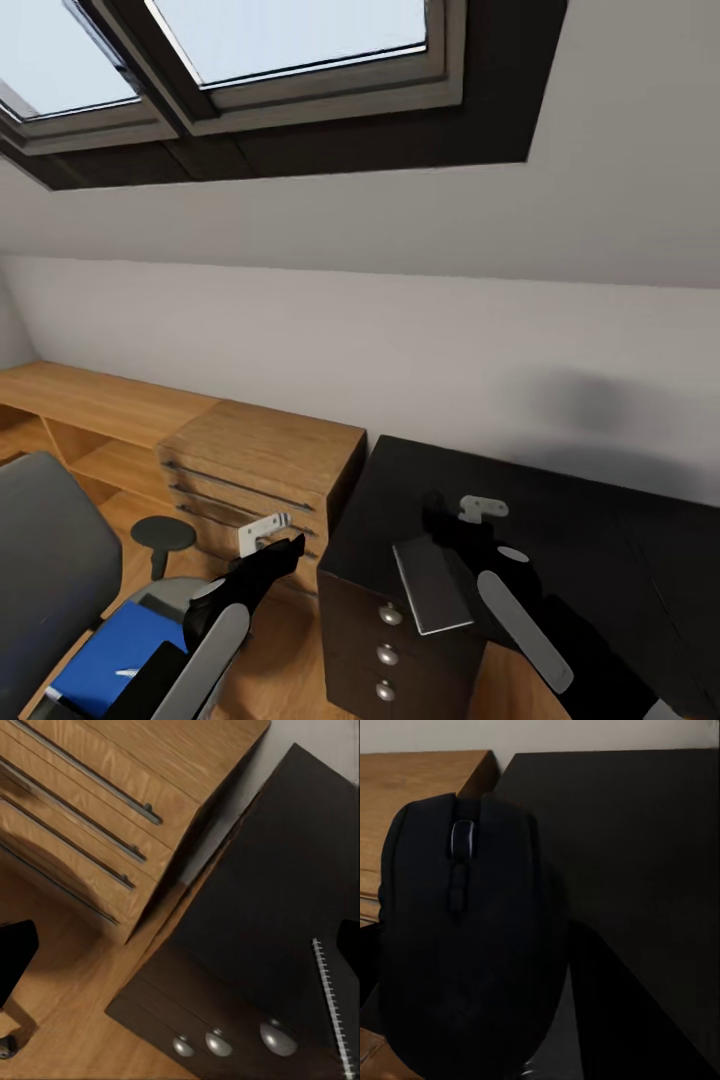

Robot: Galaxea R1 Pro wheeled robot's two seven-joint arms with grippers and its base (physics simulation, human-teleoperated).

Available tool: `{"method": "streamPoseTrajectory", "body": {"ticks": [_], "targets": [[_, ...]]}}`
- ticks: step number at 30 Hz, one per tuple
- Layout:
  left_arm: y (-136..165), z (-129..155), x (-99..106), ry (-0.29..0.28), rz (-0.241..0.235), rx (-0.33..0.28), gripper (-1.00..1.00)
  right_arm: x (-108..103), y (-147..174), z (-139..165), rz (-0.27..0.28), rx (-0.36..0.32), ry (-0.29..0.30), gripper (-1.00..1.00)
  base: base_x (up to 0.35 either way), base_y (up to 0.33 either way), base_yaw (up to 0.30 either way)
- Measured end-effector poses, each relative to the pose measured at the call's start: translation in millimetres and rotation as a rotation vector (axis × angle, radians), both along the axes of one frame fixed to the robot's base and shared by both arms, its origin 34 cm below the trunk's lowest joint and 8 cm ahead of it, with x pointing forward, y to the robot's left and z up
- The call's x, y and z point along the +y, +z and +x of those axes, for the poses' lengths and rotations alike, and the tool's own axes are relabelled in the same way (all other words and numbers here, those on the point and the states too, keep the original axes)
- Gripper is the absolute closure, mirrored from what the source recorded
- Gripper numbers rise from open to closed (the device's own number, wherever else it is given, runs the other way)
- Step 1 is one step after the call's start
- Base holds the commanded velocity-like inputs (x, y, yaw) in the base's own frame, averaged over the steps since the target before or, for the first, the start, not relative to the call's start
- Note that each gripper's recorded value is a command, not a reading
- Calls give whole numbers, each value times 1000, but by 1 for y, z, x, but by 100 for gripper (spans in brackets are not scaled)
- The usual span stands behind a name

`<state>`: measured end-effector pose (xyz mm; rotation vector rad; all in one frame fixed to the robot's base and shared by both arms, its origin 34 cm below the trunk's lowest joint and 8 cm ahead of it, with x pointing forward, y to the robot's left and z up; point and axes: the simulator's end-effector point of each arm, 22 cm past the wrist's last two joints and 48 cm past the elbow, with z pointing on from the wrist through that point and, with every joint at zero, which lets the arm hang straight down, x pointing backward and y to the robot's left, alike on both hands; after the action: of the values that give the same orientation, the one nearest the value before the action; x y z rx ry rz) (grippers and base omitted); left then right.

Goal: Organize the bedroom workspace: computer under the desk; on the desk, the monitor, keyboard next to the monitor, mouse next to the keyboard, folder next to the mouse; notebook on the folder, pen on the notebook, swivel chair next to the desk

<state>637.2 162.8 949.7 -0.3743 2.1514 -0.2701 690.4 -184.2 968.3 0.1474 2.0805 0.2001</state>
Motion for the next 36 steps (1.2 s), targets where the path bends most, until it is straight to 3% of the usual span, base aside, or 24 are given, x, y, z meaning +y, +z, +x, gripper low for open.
{"method": "streamPoseTrajectory", "body": {"ticks": [8,25,36], "targets": [[-1,0,-1,-2,1,1,-100,-2,1,0,-1,0,-6,100,-324,0,-279],[-1,-1,-1,-3,0,1,-100,-6,0,0,-8,2,-18,100,-17,0,-10],[2,0,-1,-2,1,-5,-100,-11,2,1,-17,0,-35,100,-272,0,-219]]}}
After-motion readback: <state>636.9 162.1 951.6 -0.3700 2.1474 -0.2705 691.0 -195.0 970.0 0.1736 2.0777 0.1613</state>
